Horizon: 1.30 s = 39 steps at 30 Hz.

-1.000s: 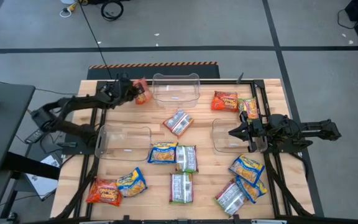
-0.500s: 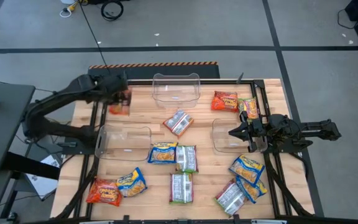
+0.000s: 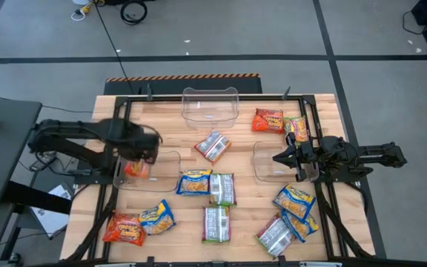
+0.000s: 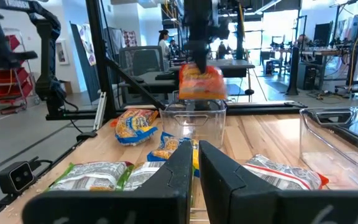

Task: Sort Maruchan noodles
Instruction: Put the orange noodle from the top left into the middle left transparent bin

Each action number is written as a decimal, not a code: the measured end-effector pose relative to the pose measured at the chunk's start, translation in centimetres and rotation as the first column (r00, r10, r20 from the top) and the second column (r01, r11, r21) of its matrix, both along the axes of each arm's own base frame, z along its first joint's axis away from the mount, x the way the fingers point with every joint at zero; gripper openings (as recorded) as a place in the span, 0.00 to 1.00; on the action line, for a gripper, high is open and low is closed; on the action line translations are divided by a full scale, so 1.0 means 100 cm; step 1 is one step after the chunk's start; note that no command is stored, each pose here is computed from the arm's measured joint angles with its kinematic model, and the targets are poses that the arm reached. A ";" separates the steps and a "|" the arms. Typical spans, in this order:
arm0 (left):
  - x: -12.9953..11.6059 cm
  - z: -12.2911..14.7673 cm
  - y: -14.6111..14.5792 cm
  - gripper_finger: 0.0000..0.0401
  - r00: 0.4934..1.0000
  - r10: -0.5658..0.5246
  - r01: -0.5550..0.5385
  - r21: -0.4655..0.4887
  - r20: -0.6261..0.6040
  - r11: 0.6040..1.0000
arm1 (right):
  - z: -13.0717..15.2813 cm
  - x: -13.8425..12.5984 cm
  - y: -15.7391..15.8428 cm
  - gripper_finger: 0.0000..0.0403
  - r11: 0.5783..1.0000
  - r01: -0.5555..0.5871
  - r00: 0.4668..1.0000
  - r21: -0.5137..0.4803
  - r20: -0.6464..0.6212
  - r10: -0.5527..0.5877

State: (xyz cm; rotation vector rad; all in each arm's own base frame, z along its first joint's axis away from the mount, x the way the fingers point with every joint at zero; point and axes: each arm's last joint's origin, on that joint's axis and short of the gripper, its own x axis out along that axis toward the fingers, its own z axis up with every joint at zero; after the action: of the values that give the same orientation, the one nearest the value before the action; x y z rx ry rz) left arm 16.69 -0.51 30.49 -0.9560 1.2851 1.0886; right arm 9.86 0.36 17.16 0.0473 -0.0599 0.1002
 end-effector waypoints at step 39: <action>-0.014 -0.087 -0.018 0.16 0.943 0.010 0.021 0.089 -0.332 0.996 | 0.000 0.000 0.000 0.08 1.000 0.000 1.000 0.000 -0.001 0.000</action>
State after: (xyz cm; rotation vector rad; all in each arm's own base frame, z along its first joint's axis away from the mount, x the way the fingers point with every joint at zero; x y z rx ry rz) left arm 15.29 -2.35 21.82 -0.7181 1.4931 1.3335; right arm 9.86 0.36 17.15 0.0470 -0.0589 0.1001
